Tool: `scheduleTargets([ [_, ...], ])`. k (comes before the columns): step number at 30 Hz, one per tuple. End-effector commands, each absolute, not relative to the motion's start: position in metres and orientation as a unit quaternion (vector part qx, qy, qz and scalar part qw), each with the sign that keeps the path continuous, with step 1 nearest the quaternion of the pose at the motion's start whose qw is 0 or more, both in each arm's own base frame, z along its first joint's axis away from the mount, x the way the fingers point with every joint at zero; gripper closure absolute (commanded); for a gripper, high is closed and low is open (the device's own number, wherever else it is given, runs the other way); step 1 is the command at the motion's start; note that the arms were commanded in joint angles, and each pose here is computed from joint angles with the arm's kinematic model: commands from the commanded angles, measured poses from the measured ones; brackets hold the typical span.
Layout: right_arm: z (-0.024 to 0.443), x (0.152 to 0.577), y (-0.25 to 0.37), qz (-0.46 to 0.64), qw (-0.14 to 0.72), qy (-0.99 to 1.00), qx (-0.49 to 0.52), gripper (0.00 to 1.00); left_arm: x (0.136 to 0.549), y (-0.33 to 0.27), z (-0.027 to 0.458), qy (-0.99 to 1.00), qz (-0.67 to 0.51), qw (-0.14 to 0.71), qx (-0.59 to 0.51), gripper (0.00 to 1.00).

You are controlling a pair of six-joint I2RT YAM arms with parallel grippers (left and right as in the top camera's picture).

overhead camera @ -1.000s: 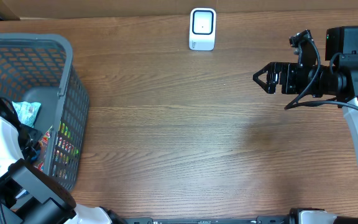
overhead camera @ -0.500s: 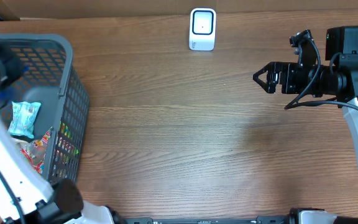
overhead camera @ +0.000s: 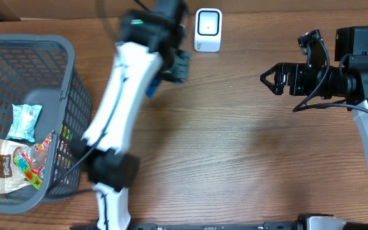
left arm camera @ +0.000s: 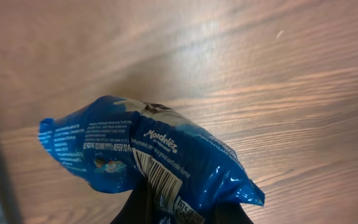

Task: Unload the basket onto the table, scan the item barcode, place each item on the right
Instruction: 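Carry the blue bar out and drop it on the table centre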

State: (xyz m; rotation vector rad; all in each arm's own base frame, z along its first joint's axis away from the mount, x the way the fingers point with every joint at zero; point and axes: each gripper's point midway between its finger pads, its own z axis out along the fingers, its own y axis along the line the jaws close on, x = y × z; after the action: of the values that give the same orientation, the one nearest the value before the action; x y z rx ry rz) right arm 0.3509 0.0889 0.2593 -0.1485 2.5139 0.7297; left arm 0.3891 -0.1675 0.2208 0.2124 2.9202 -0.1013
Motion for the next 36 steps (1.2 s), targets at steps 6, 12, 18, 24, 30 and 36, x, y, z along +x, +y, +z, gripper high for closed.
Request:
scheduleTargets([
  [6,0.269,0.355,0.090,0.266,0.271,0.923,-0.060,0.00,0.360,-0.252,0.085,0.991,-0.039,-0.074,0.106,0.96],
  [12,0.269,0.355,0.090,0.266,0.271,0.923,-0.060,0.00,0.388,-0.238,0.135,0.994,-0.063,-0.009,0.088,0.00],
  [18,0.269,0.355,0.090,0.266,0.271,0.923,-0.059,0.00,0.424,-0.163,0.299,0.969,-0.139,0.202,0.026,0.00],
  [24,0.269,0.355,0.090,0.267,0.271,0.923,-0.059,0.00,0.368,0.002,0.426,0.911,-0.076,0.380,-0.142,0.00],
  [30,0.268,0.354,0.090,0.267,0.268,0.924,-0.058,0.00,0.292,0.135,0.371,0.867,0.029,0.281,-0.411,0.00],
  [36,0.266,0.351,0.090,0.267,0.262,0.926,-0.056,0.00,0.259,0.195,0.247,0.838,0.047,0.118,-0.531,0.00],
])
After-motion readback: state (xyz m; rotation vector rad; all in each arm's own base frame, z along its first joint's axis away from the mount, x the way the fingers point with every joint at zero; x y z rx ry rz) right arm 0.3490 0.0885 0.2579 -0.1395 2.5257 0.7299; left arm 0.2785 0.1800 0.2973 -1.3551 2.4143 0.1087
